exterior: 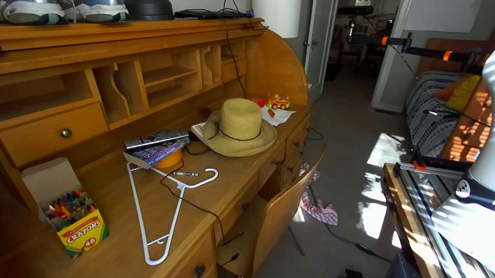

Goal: Drop the blinds

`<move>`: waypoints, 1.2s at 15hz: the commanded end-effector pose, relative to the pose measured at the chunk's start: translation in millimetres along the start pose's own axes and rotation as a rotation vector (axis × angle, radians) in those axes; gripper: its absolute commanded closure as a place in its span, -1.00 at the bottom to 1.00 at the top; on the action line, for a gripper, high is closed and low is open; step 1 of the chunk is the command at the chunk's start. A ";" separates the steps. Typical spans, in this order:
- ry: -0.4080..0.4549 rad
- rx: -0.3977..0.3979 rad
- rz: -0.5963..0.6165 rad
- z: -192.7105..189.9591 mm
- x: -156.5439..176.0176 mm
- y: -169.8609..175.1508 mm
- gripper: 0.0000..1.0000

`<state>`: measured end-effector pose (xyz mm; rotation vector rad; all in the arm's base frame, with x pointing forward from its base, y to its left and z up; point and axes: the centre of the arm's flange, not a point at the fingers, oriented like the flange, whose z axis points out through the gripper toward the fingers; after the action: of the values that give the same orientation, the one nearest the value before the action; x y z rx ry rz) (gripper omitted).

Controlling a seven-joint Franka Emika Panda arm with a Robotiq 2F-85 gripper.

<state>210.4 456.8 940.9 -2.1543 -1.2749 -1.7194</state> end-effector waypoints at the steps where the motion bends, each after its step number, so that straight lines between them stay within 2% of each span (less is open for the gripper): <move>1: 0.033 -0.007 -0.023 2.0 32.6 4.0 0.99; 8: 0.097 -0.038 -0.041 -4.0 46.8 14.7 0.99; 11: 0.106 -0.023 -0.051 -5.1 48.4 16.5 0.99; 12: 0.098 -0.027 -0.040 -4.5 46.8 18.2 0.46; 13: 0.077 -0.031 -0.035 -4.9 43.2 20.1 0.45; 16: -0.034 -0.009 -0.018 -15.4 27.4 21.8 0.04; 18: -0.123 -0.024 -0.009 -27.4 16.3 25.4 -0.28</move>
<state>220.6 448.4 960.3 -2.1941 -1.2833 -1.7407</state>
